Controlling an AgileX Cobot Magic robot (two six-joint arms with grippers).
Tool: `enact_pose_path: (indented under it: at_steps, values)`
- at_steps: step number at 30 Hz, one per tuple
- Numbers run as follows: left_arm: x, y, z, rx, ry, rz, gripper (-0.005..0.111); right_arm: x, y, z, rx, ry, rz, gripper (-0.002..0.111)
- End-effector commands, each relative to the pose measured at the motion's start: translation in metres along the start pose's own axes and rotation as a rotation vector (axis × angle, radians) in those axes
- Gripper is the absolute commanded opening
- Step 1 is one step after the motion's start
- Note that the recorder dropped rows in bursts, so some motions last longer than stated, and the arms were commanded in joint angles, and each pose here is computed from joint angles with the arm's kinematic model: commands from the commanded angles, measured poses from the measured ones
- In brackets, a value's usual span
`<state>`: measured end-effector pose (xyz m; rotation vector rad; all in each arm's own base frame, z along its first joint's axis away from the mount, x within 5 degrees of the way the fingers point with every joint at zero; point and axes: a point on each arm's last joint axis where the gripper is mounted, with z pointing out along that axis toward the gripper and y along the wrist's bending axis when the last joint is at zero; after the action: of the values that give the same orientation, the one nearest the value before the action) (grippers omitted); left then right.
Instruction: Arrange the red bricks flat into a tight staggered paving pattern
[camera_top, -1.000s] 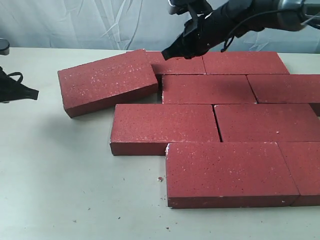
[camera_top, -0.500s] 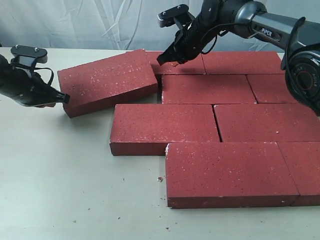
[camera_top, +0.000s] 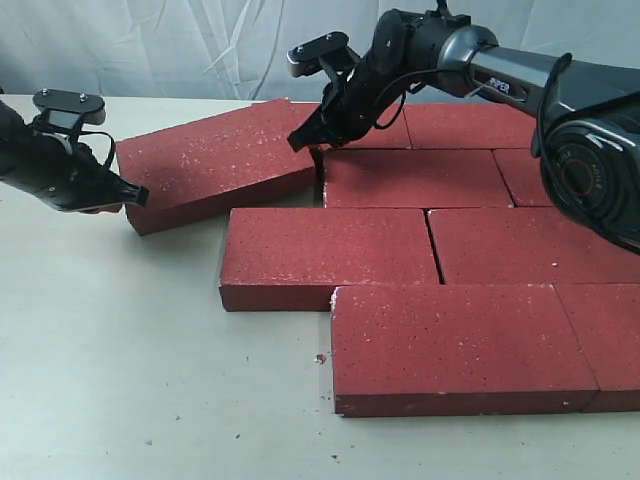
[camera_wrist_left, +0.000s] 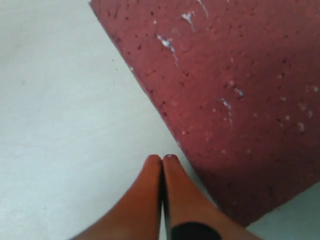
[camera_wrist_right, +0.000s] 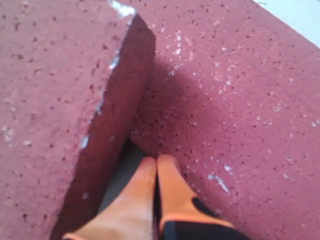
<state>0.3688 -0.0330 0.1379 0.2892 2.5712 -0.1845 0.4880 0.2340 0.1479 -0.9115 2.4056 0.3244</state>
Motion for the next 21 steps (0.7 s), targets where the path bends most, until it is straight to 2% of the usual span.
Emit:
enact_pose_path:
  at_steps: [1, 7, 12, 17, 21]
  values:
    - [-0.004, 0.000, 0.001, -0.014, -0.025, 0.003, 0.000, -0.007, 0.005, -0.006, -0.012, -0.020, 0.000, -0.001]
    - [-0.009, 0.000, -0.005, -0.022, -0.058, 0.006, 0.000, -0.028, 0.037, -0.038, -0.061, -0.045, -0.050, -0.001]
    - [-0.014, -0.002, -0.017, -0.020, -0.077, 0.038, 0.000, -0.034, 0.062, -0.043, -0.096, -0.044, -0.084, -0.001]
    - [-0.014, 0.008, -0.031, -0.017, -0.072, 0.025, 0.000, -0.034, 0.088, -0.041, -0.144, -0.016, -0.115, -0.001]
    - [-0.010, 0.023, -0.044, -0.060, -0.098, -0.005, 0.000, -0.034, 0.115, -0.039, -0.198, 0.010, -0.143, -0.001]
